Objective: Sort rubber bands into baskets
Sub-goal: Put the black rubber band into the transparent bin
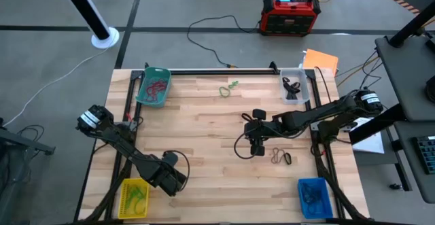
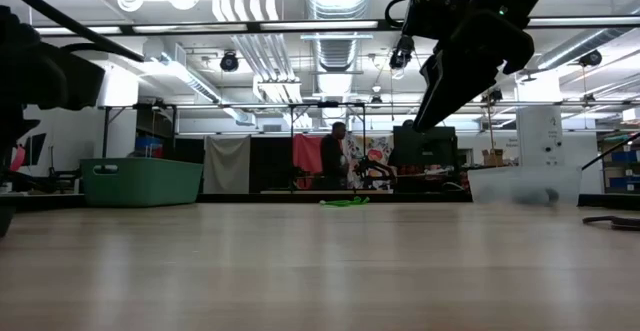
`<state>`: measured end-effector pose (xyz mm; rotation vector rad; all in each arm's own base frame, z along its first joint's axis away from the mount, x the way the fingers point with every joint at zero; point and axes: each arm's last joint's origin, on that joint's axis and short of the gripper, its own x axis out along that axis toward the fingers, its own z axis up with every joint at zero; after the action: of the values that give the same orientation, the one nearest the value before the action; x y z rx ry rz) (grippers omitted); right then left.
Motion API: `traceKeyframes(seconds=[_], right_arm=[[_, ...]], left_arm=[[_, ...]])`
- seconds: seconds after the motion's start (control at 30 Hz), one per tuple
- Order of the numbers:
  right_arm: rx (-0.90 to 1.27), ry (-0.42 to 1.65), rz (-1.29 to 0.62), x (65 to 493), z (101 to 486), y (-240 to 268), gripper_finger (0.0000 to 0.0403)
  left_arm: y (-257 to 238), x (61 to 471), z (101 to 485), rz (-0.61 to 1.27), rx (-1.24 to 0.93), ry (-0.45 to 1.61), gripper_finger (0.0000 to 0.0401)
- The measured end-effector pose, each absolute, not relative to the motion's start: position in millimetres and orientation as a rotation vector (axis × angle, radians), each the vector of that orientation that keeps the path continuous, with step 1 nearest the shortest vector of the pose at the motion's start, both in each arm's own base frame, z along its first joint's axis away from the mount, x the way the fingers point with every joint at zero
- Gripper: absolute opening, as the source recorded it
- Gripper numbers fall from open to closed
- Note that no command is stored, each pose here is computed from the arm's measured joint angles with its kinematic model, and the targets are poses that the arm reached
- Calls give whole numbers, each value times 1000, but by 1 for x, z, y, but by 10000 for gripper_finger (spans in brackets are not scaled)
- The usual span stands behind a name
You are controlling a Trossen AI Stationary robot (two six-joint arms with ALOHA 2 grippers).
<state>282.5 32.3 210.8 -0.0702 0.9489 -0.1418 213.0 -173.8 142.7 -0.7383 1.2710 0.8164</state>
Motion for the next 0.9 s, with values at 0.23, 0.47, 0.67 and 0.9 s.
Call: traceKeyframes(seconds=[0.23, 0.47, 0.67, 0.9], right_arm=[[-54, 926, -147, 284, 211, 33, 166], [-66, 883, -129, 282, 200, 35, 155], [-117, 676, -38, 283, 187, 50, 143], [-111, 212, 240, 278, 193, 65, 137]], left_arm=[[-172, 209, 138, 820, -716, 1270, 104], [-173, 211, 141, 752, -600, 1245, 7], [-182, 234, 168, 558, -318, 1052, 3], [-188, 260, 194, 437, -54, 739, 1]])
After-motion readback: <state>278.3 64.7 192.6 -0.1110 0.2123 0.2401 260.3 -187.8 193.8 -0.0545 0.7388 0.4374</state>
